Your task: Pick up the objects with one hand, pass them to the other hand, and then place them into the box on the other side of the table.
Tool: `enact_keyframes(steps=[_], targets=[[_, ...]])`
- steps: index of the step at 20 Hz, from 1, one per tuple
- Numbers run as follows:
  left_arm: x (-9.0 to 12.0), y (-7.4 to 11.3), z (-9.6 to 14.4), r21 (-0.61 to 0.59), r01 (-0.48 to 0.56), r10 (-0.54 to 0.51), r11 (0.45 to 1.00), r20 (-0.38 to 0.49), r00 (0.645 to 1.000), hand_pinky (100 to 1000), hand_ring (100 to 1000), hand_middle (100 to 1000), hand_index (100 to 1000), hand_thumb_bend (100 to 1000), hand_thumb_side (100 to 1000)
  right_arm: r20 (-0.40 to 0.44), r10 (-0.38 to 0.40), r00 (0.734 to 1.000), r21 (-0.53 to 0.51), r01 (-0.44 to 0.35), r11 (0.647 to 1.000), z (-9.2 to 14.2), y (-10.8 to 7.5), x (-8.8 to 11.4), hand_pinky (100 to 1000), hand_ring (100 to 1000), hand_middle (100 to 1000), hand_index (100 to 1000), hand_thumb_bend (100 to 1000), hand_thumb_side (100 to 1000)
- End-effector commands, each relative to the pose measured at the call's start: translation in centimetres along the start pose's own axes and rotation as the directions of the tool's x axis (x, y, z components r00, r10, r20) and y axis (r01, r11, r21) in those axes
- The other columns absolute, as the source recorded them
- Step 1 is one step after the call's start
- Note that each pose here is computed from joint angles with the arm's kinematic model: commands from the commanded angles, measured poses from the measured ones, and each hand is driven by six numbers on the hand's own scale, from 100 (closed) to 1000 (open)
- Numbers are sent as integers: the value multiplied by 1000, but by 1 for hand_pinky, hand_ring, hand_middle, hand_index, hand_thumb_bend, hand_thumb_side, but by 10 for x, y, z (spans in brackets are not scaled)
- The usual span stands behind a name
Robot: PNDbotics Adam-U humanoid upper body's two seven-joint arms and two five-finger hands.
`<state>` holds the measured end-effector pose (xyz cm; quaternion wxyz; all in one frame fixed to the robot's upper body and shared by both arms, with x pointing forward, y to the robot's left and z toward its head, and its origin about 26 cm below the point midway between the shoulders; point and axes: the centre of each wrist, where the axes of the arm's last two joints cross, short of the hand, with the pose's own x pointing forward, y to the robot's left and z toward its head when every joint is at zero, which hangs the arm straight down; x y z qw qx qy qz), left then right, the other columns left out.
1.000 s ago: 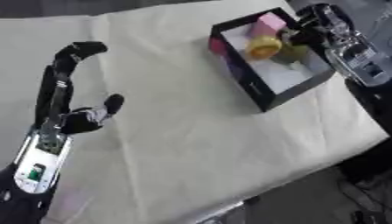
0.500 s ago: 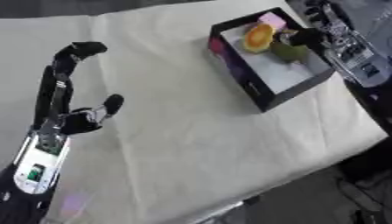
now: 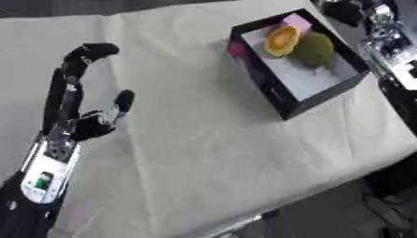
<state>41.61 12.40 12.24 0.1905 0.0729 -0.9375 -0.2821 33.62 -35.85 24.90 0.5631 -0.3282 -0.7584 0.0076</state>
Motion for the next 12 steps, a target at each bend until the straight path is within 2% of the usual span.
enact_keyframes(steps=[1, 3, 6, 10, 12], targets=[[-1, 25, -6, 49, 44, -43, 998, -21, 999, 779, 788, 688, 827, 133, 648, 146, -91, 985, -5, 93, 996, 11, -27, 37, 717, 898, 900, 948, 100, 253], [-2, 36, -3, 65, 54, -49, 996, -73, 996, 784, 794, 700, 833, 100, 642, 188, -120, 975, 16, 119, 993, 20, -36, 43, 712, 890, 905, 939, 100, 190], [2, 56, -5, 70, 53, -43, 996, -132, 990, 794, 807, 721, 839, 100, 642, 232, -160, 959, 32, 156, 987, 32, -45, 45, 712, 892, 905, 932, 100, 164], [16, 90, -11, 88, 21, -4, 996, -186, 983, 799, 817, 741, 852, 100, 690, 271, -188, 944, 6, 194, 981, 39, -52, 35, 713, 891, 900, 927, 100, 147], [25, 107, -12, 92, -12, 30, 996, -201, 979, 804, 829, 757, 865, 100, 691, 262, -185, 947, 0, 191, 982, 42, -53, 29, 707, 897, 916, 930, 100, 155]])
